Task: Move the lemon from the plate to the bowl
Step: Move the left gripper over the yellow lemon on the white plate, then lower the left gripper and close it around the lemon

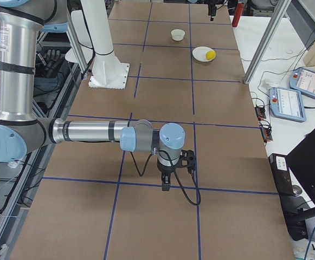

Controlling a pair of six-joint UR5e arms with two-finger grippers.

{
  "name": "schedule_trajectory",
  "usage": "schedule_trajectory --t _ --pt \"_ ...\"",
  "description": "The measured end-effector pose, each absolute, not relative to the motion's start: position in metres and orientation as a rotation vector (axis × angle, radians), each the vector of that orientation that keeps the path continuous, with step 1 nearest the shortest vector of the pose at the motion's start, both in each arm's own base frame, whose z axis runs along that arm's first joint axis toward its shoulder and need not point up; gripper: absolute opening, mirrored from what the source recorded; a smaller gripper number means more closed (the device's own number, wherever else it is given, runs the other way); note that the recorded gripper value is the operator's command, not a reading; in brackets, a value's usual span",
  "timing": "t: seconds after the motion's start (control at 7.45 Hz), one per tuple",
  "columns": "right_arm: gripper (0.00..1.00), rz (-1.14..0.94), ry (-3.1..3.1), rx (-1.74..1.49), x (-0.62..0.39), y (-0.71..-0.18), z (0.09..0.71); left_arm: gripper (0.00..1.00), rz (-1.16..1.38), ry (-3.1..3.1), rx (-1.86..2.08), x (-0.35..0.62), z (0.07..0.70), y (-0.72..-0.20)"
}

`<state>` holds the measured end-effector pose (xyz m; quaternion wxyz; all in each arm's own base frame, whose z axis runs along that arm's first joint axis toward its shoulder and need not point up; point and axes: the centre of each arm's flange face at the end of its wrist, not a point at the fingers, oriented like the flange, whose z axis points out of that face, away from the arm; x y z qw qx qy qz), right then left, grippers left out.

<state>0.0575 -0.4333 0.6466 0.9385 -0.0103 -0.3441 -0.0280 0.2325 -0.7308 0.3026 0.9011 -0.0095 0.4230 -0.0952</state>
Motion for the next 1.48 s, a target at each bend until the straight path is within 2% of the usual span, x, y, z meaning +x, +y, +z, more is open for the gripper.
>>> schedule_trajectory --t 0.4,1.07,1.48 --pt "1.0 -0.057 -0.704 -0.021 0.057 -0.433 0.647 1.0 -0.5 0.926 -0.187 0.332 0.272 -0.78" --pt "1.0 -0.057 -0.704 -0.021 0.057 -0.433 0.646 1.0 -0.644 0.844 -0.309 0.443 0.323 -0.75" --pt "1.0 -0.057 -0.704 -0.022 0.057 -0.433 0.647 1.0 -0.653 0.854 -0.266 0.447 0.335 -0.75"
